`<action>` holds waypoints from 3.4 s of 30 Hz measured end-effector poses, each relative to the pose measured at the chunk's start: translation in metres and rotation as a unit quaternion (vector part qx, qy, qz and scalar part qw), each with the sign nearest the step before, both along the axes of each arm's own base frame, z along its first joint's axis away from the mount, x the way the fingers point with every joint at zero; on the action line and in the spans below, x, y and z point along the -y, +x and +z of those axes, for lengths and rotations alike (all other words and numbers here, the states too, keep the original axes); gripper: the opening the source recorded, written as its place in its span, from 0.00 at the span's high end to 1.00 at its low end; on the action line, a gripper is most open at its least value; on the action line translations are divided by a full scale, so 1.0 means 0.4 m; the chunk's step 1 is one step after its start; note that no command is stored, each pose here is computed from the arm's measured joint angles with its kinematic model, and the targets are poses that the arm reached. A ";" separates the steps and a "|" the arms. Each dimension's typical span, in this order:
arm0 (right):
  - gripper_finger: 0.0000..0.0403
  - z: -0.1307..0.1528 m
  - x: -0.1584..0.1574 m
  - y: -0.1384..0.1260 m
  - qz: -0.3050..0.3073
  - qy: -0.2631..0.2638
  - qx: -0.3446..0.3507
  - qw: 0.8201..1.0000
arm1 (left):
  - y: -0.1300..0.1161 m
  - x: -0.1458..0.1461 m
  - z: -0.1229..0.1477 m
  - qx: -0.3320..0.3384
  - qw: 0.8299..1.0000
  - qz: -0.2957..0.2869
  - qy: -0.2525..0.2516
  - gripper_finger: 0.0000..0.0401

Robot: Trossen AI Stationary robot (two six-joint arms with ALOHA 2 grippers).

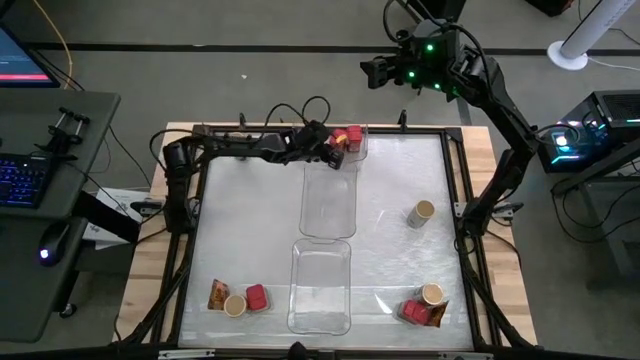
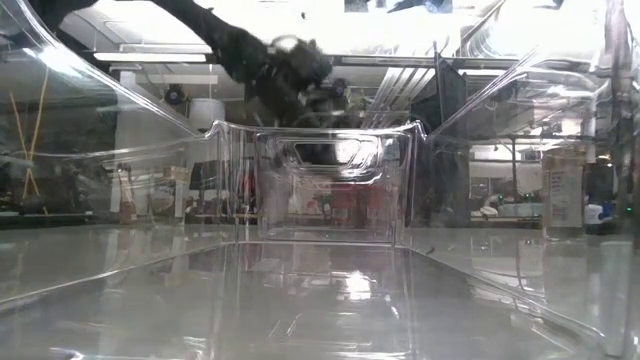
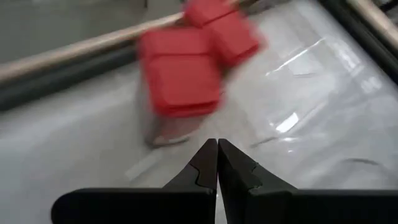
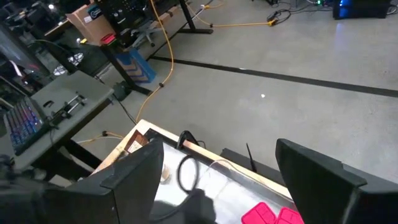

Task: Sort spices by type
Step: Put the top red seasoning can into the top transparent bin, then adjust the top transparent bin

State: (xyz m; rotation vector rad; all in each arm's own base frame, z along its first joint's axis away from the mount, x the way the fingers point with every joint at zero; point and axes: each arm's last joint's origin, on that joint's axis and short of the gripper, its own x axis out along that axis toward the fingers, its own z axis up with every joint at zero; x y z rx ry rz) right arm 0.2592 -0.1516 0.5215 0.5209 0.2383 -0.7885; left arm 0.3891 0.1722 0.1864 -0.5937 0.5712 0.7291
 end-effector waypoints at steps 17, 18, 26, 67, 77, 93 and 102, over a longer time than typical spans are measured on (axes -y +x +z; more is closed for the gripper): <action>0.24 -0.016 -0.008 0.026 0.005 0.016 -0.003 1.000 | 0.012 -0.054 -0.049 0.034 0.999 -0.003 -0.010 1.00; 0.24 -0.019 -0.007 0.030 0.004 0.018 -0.004 1.000 | 0.013 -0.054 -0.048 0.036 0.999 -0.002 -0.008 1.00; 0.24 -0.023 -0.011 0.039 0.008 0.021 -0.004 1.000 | 0.023 -0.061 -0.041 0.061 0.998 0.000 0.017 1.00; 0.24 -0.021 -0.024 0.046 0.001 0.022 0.003 1.000 | -0.054 -0.145 -0.033 0.001 1.000 -0.002 0.006 1.00; 0.24 -0.021 -0.031 0.049 0.007 0.022 0.002 1.000 | -0.028 -0.106 -0.033 -0.050 0.983 -0.147 0.097 1.00; 0.24 -0.084 0.006 0.096 -0.010 0.033 -0.068 0.997 | -0.141 -0.165 0.003 -0.187 0.972 -0.108 0.088 1.00; 0.24 -0.145 0.066 0.128 0.021 0.058 -0.119 0.991 | -0.175 -0.154 0.041 -0.225 0.963 -0.112 0.097 1.00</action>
